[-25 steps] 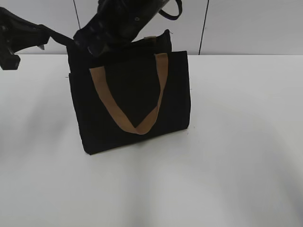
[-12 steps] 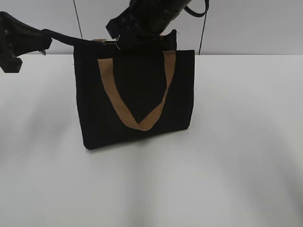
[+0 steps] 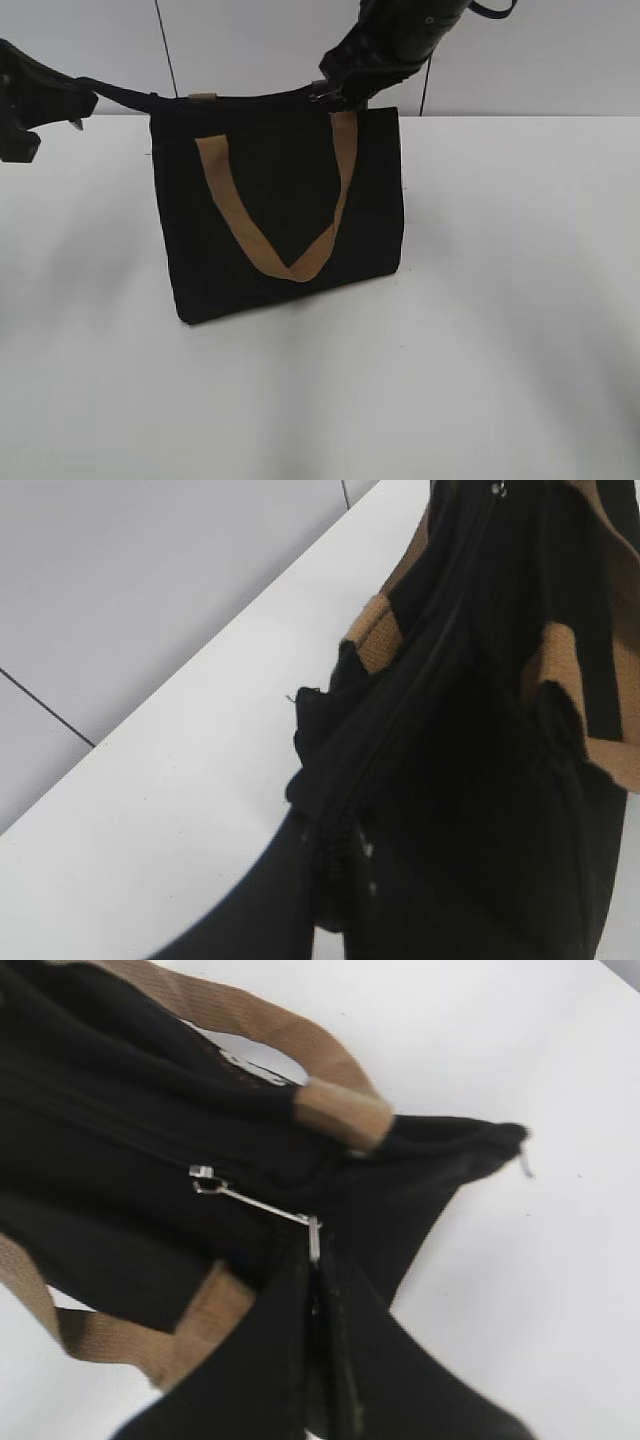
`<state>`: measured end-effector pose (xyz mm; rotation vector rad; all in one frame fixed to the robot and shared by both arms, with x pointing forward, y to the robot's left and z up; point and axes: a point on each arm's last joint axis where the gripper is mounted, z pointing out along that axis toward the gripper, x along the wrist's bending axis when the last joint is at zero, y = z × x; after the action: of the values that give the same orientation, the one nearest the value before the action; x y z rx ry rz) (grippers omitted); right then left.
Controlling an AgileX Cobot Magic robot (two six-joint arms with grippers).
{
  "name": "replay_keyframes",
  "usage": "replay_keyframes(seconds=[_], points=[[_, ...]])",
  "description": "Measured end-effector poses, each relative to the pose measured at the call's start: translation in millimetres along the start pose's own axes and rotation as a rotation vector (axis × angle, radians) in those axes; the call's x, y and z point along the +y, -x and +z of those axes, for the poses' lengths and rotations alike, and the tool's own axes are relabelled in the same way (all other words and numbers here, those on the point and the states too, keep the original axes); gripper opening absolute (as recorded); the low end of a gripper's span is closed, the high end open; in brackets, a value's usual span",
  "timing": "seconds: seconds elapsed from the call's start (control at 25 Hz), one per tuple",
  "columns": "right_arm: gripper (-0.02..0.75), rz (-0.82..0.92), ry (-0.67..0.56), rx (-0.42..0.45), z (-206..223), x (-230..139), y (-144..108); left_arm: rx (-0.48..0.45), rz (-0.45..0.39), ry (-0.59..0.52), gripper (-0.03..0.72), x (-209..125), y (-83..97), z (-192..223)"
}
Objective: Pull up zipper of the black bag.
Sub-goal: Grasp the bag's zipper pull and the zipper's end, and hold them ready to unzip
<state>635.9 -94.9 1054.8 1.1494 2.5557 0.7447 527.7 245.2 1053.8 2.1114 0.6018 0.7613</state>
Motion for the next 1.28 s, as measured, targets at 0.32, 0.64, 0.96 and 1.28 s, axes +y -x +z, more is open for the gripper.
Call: replay_keyframes(seconds=[0.32, 0.64, 0.96, 1.28], points=[[-0.015, 0.019, -0.03, -0.038, -4, -6, 17, -0.013, 0.002, 0.002, 0.022, 0, 1.3, 0], [-0.015, 0.012, -0.043, -0.083, -6, -7, 21, -0.03, 0.002, 0.009, 0.022, 1, 3.3, 0], [-0.01, 0.02, -0.039, -0.088, -8, -7, 21, -0.037, 0.002, 0.011, 0.024, 2, 4.0, 0], [0.505, -0.003, 0.001, -0.128, -41, -5, 30, 0.006, -0.191, 0.022, 0.52, 2, -0.9, -2]])
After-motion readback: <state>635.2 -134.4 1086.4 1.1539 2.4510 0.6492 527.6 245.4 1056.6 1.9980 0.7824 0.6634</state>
